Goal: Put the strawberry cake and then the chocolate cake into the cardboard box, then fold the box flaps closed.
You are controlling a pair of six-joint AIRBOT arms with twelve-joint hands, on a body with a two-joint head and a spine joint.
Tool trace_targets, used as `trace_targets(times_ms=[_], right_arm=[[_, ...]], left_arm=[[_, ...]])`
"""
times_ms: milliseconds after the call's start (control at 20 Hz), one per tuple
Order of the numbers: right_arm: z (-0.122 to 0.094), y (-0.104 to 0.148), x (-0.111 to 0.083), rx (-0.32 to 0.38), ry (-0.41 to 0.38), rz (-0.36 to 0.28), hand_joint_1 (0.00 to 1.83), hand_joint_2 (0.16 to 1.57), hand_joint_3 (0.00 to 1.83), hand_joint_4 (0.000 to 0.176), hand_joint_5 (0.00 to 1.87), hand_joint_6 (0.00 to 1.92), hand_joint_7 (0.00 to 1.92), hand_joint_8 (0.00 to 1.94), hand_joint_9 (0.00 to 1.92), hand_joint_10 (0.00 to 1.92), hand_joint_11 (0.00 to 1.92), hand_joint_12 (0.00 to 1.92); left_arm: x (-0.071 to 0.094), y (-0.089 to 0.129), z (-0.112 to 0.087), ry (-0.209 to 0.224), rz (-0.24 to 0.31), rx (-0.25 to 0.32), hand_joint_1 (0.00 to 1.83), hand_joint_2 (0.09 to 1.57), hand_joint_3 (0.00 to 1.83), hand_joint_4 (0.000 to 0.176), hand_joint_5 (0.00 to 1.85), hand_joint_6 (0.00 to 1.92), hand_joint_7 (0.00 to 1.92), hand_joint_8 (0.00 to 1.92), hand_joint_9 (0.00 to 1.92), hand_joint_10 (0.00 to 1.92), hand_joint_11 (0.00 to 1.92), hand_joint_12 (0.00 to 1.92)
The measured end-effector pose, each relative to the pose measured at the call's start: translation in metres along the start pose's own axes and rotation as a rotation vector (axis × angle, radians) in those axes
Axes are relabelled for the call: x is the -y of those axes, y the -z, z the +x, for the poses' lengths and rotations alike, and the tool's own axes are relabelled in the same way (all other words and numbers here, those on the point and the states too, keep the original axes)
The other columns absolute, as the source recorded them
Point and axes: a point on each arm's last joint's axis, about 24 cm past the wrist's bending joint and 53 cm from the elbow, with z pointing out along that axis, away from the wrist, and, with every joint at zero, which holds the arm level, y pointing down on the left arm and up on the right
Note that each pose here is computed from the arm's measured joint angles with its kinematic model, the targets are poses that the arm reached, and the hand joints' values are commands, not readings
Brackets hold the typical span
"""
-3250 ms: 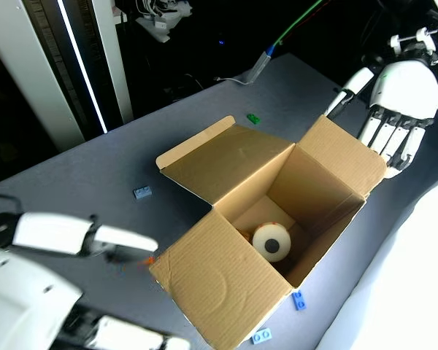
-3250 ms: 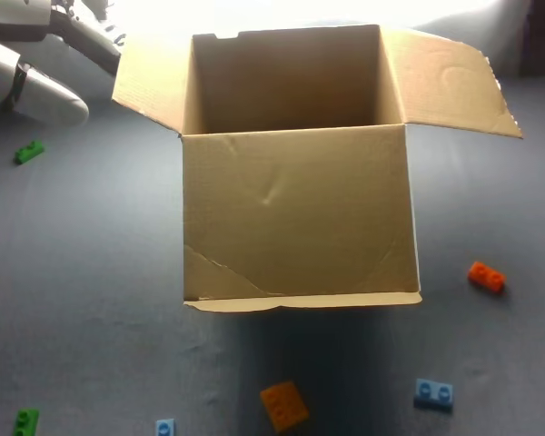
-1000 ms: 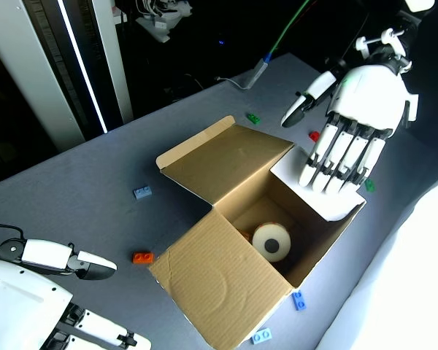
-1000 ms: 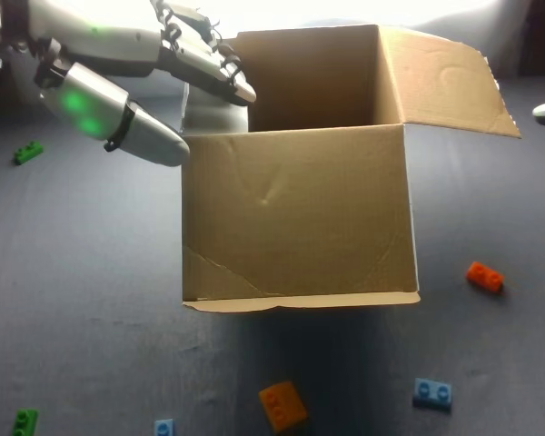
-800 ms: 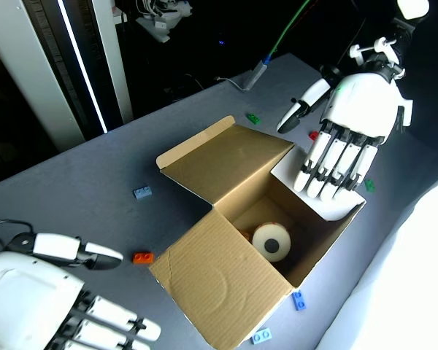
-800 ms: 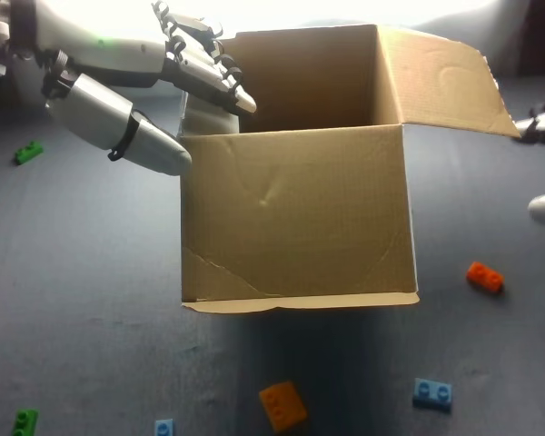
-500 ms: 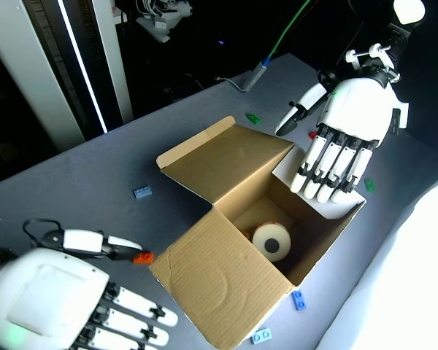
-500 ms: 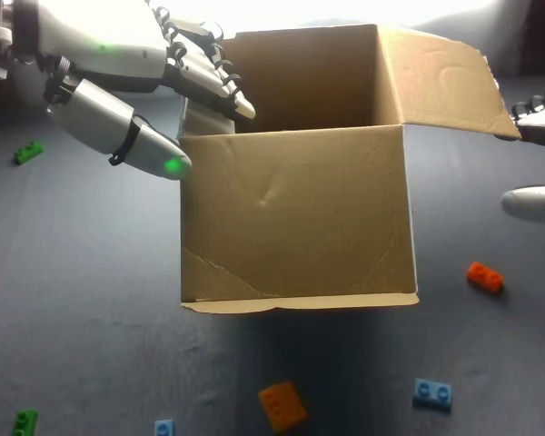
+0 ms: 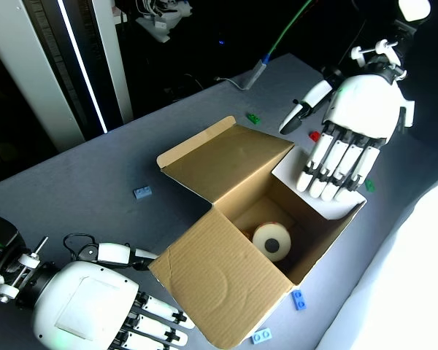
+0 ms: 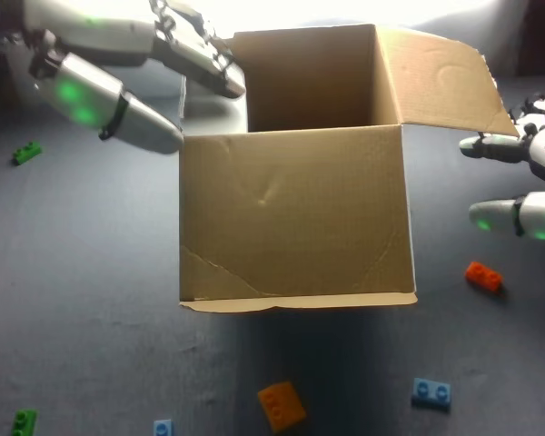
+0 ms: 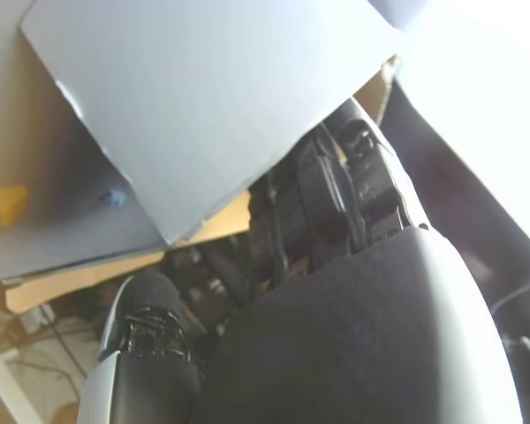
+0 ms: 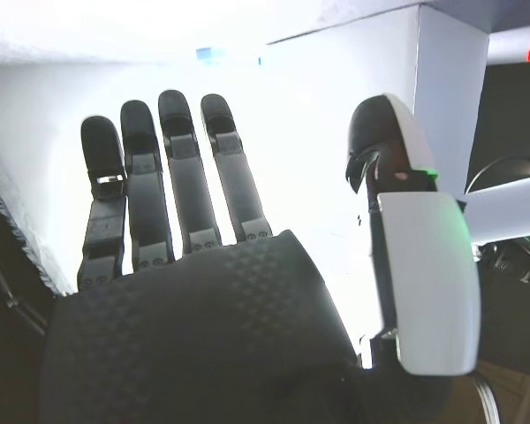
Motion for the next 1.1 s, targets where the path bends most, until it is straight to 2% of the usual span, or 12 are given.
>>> trace_targets(times_ms=[150,250,350,450,550,700,800,1000,1100], right_arm=[[-0.013,-0.006,-0.012,0.024,-0.019,-0.018,0.13,1.17,0.00,0.000,0.32,0.01,0.37,0.00,0.24,0.29,0.00,1.04],[-0.031,-0.007,-0.019,0.057,-0.034,-0.033,0.15,1.16,0.00,0.000,0.33,0.02,0.39,0.01,0.27,0.30,0.00,1.08],[-0.048,-0.005,-0.024,0.088,-0.041,-0.041,0.12,1.18,0.00,0.000,0.34,0.02,0.38,0.00,0.25,0.30,0.00,1.08],[-0.064,-0.004,-0.031,0.115,-0.057,-0.051,0.12,1.17,0.00,0.000,0.33,0.02,0.37,0.00,0.25,0.31,0.00,1.08],[-0.082,-0.002,-0.052,0.147,-0.055,-0.096,0.12,1.18,0.01,0.000,0.32,0.01,0.37,0.00,0.25,0.31,0.00,1.08],[-0.094,0.001,-0.086,0.172,-0.064,-0.165,0.12,1.17,0.00,0.000,0.33,0.01,0.37,0.00,0.25,0.33,0.00,1.11],[-0.103,0.002,-0.105,0.190,-0.083,-0.203,0.16,1.16,0.00,0.000,0.34,0.02,0.38,0.00,0.27,0.35,0.00,1.14],[-0.108,0.000,-0.125,0.179,-0.094,-0.223,0.17,1.16,0.00,0.000,0.35,0.02,0.39,0.01,0.27,0.36,0.00,1.16],[-0.104,-0.002,-0.131,0.163,-0.100,-0.227,0.18,1.17,0.00,0.000,0.35,0.02,0.39,0.00,0.26,0.35,0.00,1.13]], left_arm=[[-0.006,0.009,-0.017,-0.013,-0.018,0.035,0.00,1.22,0.00,0.000,0.39,0.00,0.40,0.00,0.46,0.01,0.19,0.85],[-0.009,0.016,-0.030,-0.017,-0.026,0.064,0.00,1.22,0.00,0.000,0.39,0.00,0.40,0.00,0.46,0.01,0.19,0.85],[-0.013,0.022,-0.032,-0.023,-0.034,0.064,0.00,1.22,0.00,0.000,0.39,0.00,0.41,0.01,0.48,0.01,0.20,0.86],[-0.018,0.025,-0.031,-0.031,-0.045,0.054,0.00,1.22,0.00,0.000,0.40,0.00,0.44,0.01,0.48,0.01,0.18,0.85],[-0.024,0.030,-0.030,-0.040,-0.061,0.041,0.00,1.22,0.00,0.000,0.39,0.00,0.44,0.01,0.48,0.01,0.18,0.85],[-0.034,0.039,-0.029,-0.040,-0.079,0.033,0.00,1.22,0.00,0.000,0.40,0.01,0.44,0.01,0.48,0.01,0.20,0.86],[-0.041,0.045,-0.021,-0.063,-0.098,0.003,0.00,1.23,0.00,0.000,0.40,0.01,0.45,0.01,0.48,0.01,0.20,0.86],[-0.047,0.055,-0.015,-0.097,-0.107,-0.023,0.00,1.22,0.00,0.000,0.39,0.00,0.43,0.00,0.48,0.00,0.20,0.87],[-0.049,0.057,-0.007,-0.098,-0.104,-0.043,0.00,1.22,0.00,0.000,0.39,0.00,0.44,0.00,0.48,0.01,0.20,0.87]])
